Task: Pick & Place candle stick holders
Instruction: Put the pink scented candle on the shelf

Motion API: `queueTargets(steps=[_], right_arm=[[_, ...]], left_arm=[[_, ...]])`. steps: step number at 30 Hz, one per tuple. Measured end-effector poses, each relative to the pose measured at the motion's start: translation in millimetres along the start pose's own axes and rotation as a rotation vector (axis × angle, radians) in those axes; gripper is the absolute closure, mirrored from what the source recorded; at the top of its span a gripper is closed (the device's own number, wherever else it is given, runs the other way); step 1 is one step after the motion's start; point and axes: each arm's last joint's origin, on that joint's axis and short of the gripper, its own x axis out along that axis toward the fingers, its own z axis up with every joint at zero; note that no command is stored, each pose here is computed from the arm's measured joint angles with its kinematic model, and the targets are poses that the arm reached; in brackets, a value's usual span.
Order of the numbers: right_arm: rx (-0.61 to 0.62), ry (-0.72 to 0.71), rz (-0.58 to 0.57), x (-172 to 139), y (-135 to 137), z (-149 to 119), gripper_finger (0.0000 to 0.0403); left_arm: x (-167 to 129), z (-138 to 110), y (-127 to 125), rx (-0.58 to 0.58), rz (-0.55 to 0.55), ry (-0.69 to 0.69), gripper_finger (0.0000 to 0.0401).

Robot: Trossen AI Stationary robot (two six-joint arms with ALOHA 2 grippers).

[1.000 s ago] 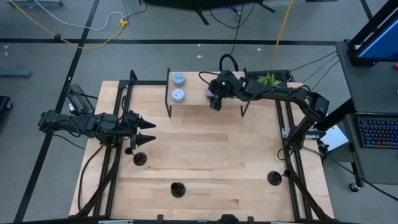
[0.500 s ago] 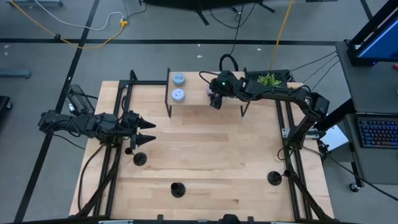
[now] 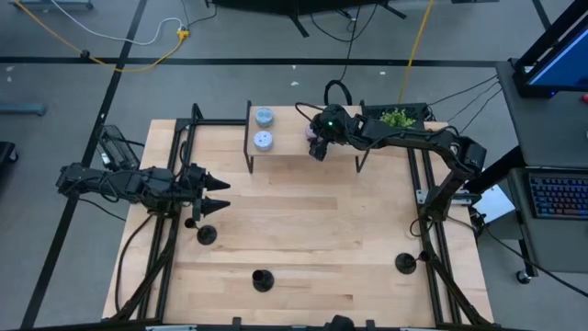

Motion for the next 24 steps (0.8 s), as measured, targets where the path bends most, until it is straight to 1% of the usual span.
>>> queueTargets(steps=[9,13,16,18,21,24], right_arm=[[-0.067,-0.005,0.000,-0.1,-0.1,0.6,0.0082],[-0.052,-0.020,-0.001,-0.1,-0.2,1.9,0.0082],[-0.009,-0.037,-0.002,-0.3,-0.5,3.6,0.0082],[-0.003,-0.041,-0.002,-0.3,-0.5,4.0,0.0081],[-0.006,-0.041,-0.001,-0.4,-0.5,4.1,0.0071],[-0.007,-0.042,-0.001,-0.5,-0.5,4.1,0.0050]], left_arm=[[0.0,0.0,0.0,0.000,0.000,0.000,0.0009],[0.0,0.0,0.0,0.000,0.000,0.000,0.0009],[0.0,0.0,0.0,0.000,0.000,0.000,0.0009],[0.0,0.0,0.0,-0.001,0.000,0.000,0.0009],[0.0,0.0,0.0,-0.004,0.000,0.000,0.0009],[0.0,0.0,0.0,-0.001,0.000,0.000,0.0009]])
